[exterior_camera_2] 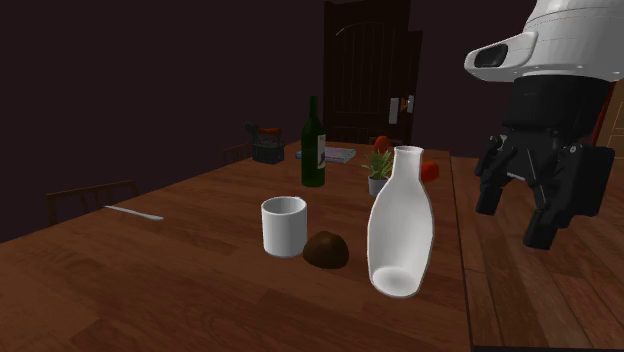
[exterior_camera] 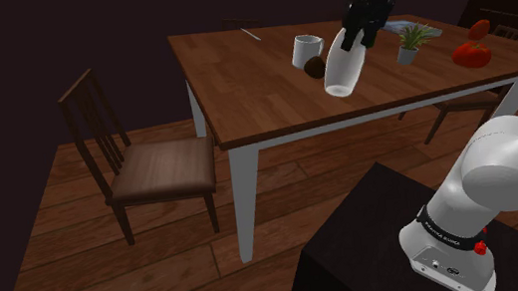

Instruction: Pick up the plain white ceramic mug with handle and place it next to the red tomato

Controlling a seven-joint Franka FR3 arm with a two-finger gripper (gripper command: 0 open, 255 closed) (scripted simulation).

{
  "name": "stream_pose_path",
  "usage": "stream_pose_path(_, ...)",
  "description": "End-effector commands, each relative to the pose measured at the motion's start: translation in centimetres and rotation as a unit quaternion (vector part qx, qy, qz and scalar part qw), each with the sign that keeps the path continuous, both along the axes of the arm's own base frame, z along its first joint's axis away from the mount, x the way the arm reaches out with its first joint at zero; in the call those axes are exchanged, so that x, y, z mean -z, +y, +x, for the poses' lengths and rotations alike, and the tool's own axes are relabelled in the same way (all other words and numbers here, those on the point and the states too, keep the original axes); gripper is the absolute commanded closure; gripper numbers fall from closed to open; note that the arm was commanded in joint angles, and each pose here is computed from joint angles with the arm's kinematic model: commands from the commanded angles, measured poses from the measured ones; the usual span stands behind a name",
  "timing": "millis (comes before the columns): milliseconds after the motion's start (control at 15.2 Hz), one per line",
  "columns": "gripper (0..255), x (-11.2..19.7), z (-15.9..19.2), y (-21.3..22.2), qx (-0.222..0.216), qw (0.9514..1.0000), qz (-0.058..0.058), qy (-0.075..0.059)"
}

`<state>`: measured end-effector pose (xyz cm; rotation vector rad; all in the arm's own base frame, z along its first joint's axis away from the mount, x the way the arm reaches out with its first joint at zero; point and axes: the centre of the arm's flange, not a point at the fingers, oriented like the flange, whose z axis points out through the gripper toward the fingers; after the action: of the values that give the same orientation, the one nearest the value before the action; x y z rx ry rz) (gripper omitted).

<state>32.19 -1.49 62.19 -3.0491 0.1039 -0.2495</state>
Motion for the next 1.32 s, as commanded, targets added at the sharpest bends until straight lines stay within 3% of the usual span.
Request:
stream_pose_path(0, 0, 0.0, 0.0, 0.0, 0.000, 1.0000, 0.000, 0.000)
stream_pose_path(1254, 0, 5.3, 20.4, -13.9, -0.045, 0.9981, -0.033, 0.027)
